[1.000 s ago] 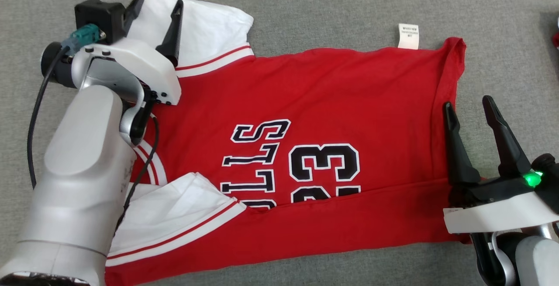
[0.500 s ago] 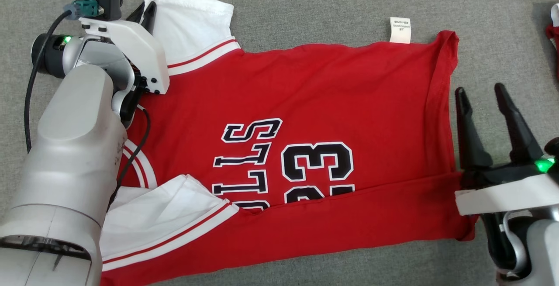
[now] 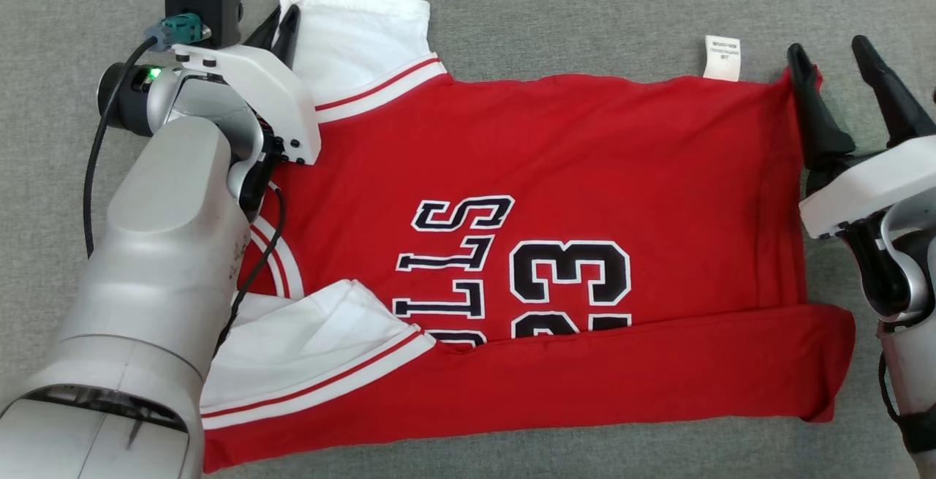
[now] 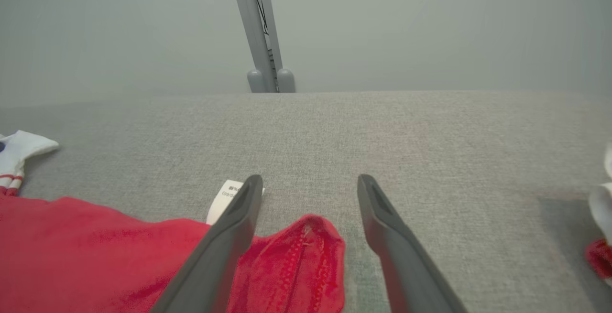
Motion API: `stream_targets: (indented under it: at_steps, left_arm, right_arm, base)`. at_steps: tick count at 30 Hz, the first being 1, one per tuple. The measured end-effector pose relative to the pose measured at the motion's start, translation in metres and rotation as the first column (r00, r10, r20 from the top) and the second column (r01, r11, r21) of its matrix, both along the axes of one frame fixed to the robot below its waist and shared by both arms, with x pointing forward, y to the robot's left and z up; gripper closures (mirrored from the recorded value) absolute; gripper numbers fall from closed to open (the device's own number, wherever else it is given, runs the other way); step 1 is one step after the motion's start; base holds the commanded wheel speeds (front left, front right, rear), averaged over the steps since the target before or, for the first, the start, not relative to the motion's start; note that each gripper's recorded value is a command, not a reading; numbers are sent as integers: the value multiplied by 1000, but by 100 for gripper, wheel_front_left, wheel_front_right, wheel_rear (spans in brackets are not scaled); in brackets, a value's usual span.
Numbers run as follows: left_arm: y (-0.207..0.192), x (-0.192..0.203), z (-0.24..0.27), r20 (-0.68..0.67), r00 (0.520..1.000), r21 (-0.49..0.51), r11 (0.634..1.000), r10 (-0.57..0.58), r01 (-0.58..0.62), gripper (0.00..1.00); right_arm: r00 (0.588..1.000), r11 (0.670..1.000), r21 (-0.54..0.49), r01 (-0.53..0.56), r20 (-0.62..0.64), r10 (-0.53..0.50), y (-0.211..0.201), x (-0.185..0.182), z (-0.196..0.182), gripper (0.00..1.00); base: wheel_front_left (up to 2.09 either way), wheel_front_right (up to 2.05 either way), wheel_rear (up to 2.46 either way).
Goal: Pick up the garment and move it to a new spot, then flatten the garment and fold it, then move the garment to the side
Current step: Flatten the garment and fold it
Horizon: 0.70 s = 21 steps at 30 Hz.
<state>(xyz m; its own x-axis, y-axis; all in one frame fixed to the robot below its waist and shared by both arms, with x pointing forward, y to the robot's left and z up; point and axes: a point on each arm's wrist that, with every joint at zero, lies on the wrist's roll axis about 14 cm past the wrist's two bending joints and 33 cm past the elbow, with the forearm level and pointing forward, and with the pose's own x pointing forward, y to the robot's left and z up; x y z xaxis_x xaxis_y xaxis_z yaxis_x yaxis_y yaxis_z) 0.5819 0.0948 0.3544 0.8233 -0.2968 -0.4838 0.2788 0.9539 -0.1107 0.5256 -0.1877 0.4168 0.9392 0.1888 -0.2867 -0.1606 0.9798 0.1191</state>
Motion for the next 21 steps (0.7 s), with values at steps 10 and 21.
stream_targets:
  at_steps: [10,21]
  left_arm:
    - [6,-5,8,53,998,-28,999,27,-25,100]
    - [11,8,50,195,977,-110,992,83,-62,100]
  right_arm:
    - [964,999,-4,-52,-263,49,4,-3,-49,100]
    - [998,998,58,-14,-57,17,2,17,4,100]
  base:
    - [0,0,0]
    - [0,0,0]
